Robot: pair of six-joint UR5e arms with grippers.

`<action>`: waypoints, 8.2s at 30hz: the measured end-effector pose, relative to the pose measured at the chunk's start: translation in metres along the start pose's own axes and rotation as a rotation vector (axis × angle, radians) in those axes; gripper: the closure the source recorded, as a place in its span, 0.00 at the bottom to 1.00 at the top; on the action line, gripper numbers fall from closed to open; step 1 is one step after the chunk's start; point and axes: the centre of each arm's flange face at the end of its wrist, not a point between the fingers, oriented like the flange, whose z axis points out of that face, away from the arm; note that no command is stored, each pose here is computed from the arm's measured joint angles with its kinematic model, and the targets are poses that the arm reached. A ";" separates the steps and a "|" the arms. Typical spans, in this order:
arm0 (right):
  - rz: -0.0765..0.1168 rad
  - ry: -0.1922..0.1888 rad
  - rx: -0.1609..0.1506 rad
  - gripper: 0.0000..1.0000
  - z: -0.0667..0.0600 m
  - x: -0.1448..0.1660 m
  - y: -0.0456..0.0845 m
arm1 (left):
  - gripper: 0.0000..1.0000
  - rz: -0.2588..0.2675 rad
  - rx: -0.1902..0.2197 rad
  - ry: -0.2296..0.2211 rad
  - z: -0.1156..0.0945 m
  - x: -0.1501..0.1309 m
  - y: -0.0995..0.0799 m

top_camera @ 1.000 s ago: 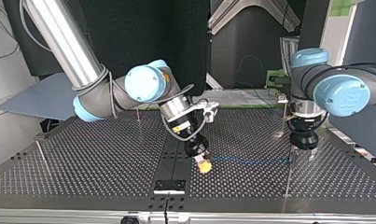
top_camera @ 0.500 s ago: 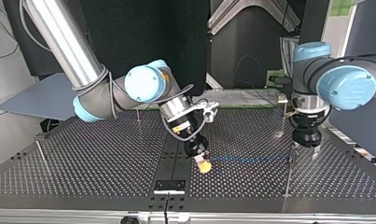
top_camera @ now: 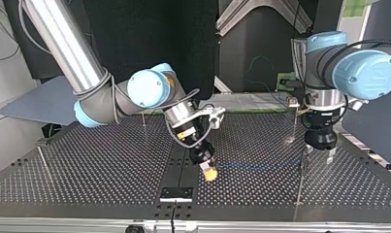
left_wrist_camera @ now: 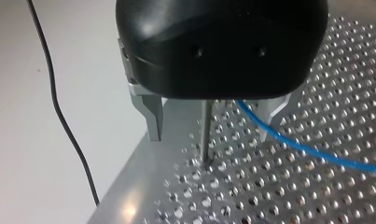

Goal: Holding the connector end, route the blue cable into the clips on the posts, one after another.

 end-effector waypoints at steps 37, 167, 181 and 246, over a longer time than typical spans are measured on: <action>-0.001 0.001 -0.002 1.00 0.000 0.001 0.005 | 0.00 0.126 0.022 -0.034 -0.048 -0.003 -0.036; 0.003 -0.014 -0.005 1.00 0.000 -0.007 0.008 | 0.00 0.308 -0.004 -0.024 -0.046 0.015 -0.044; 0.004 -0.018 -0.001 1.00 0.001 -0.011 0.005 | 0.00 0.403 0.050 -0.011 -0.049 0.019 -0.053; -0.002 -0.011 0.013 1.00 0.004 -0.006 0.002 | 0.00 0.417 0.149 -0.013 0.024 0.042 -0.080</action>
